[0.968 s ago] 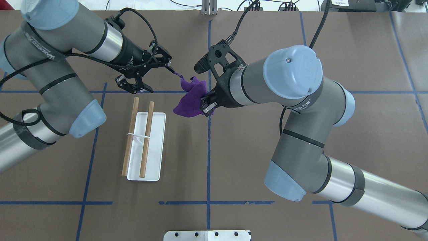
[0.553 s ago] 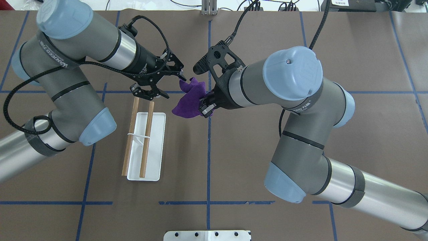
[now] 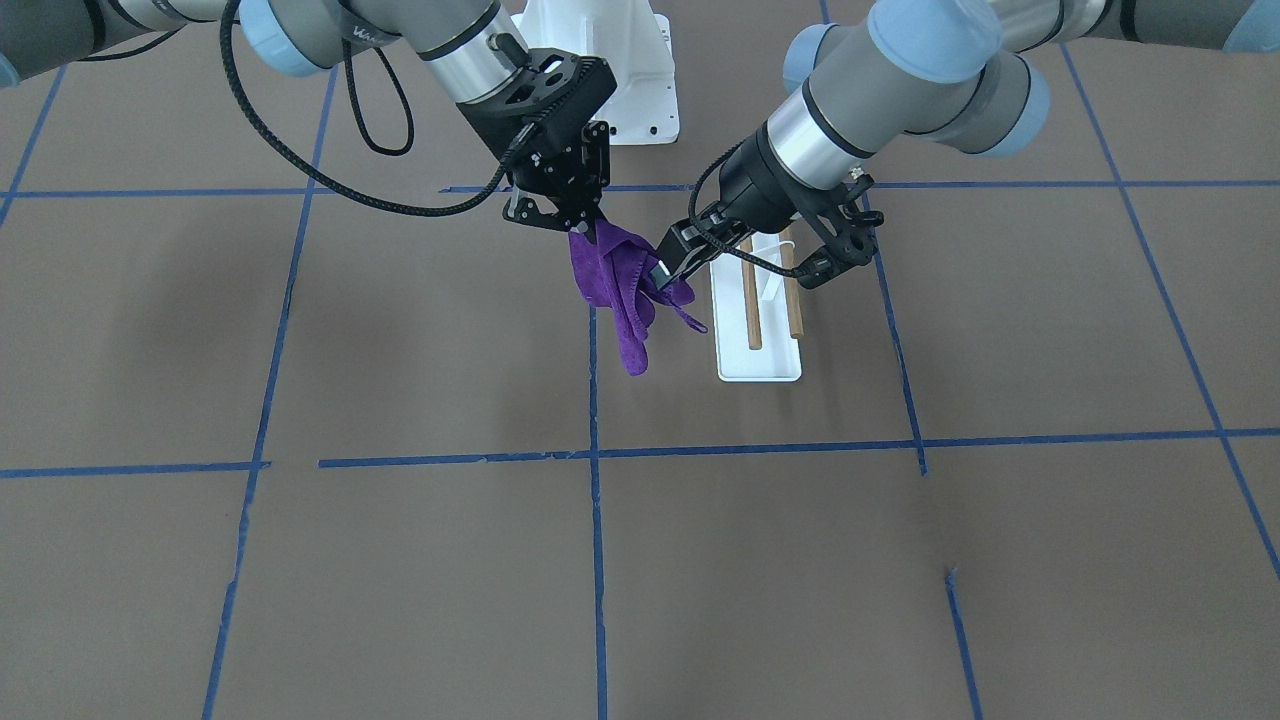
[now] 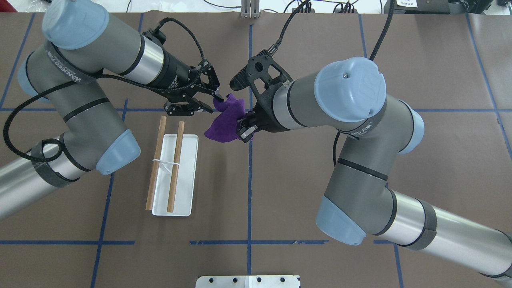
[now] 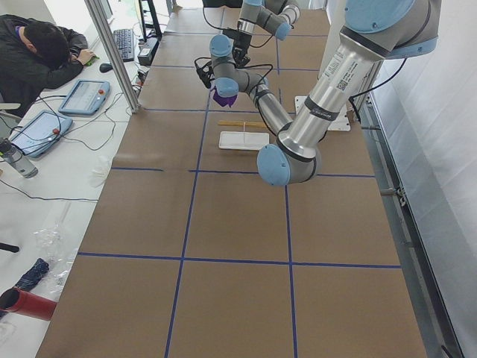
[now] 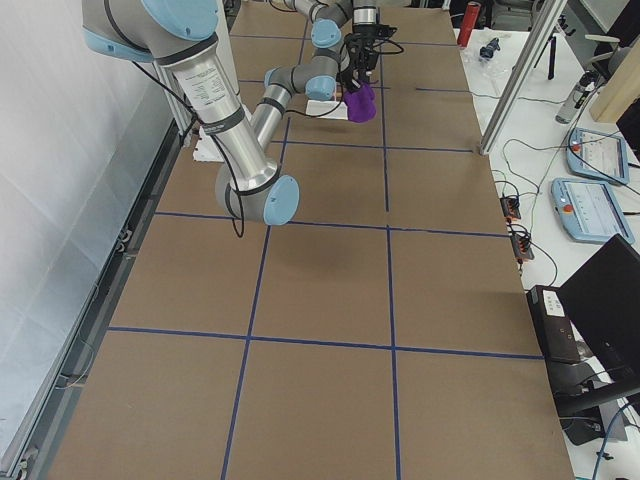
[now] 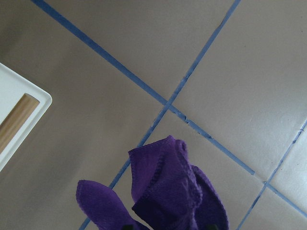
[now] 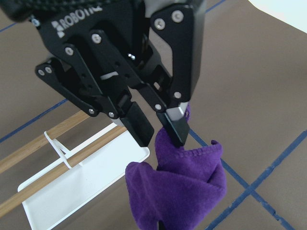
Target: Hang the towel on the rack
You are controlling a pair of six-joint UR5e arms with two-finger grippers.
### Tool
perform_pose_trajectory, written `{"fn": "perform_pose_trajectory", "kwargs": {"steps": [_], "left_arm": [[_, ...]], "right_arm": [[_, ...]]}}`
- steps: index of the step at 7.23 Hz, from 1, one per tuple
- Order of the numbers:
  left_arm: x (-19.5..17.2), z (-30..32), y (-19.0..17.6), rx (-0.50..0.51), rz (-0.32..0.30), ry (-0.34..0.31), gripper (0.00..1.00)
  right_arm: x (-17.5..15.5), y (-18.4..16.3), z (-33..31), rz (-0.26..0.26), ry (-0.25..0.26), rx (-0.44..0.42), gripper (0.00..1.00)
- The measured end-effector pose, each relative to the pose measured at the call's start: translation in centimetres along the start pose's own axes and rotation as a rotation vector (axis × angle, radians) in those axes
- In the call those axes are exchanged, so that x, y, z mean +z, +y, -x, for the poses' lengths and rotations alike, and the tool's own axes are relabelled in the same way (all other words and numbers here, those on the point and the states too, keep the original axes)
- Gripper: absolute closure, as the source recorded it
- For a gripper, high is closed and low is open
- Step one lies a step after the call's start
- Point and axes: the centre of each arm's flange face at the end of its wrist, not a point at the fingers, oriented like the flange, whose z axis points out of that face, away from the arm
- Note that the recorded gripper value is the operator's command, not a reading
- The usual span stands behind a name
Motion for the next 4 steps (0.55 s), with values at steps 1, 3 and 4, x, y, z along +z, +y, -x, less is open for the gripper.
{"fn": "perform_pose_trajectory", "kwargs": {"steps": [1,3,4], "left_arm": [[0.00,0.01,0.00,0.002,0.000,0.001,0.60],[-0.04,-0.01,0.04,0.005,0.001,0.002,1.00],[-0.06,0.00,0.06,0.007,0.001,0.002,1.00]], "right_arm": [[-0.16,-0.01,0.26,-0.003,-0.005,-0.002,1.00],[-0.35,0.02,0.67,-0.007,-0.012,-0.005,1.00],[-0.40,0.01,0.72,-0.008,-0.014,-0.006,1.00]]}}
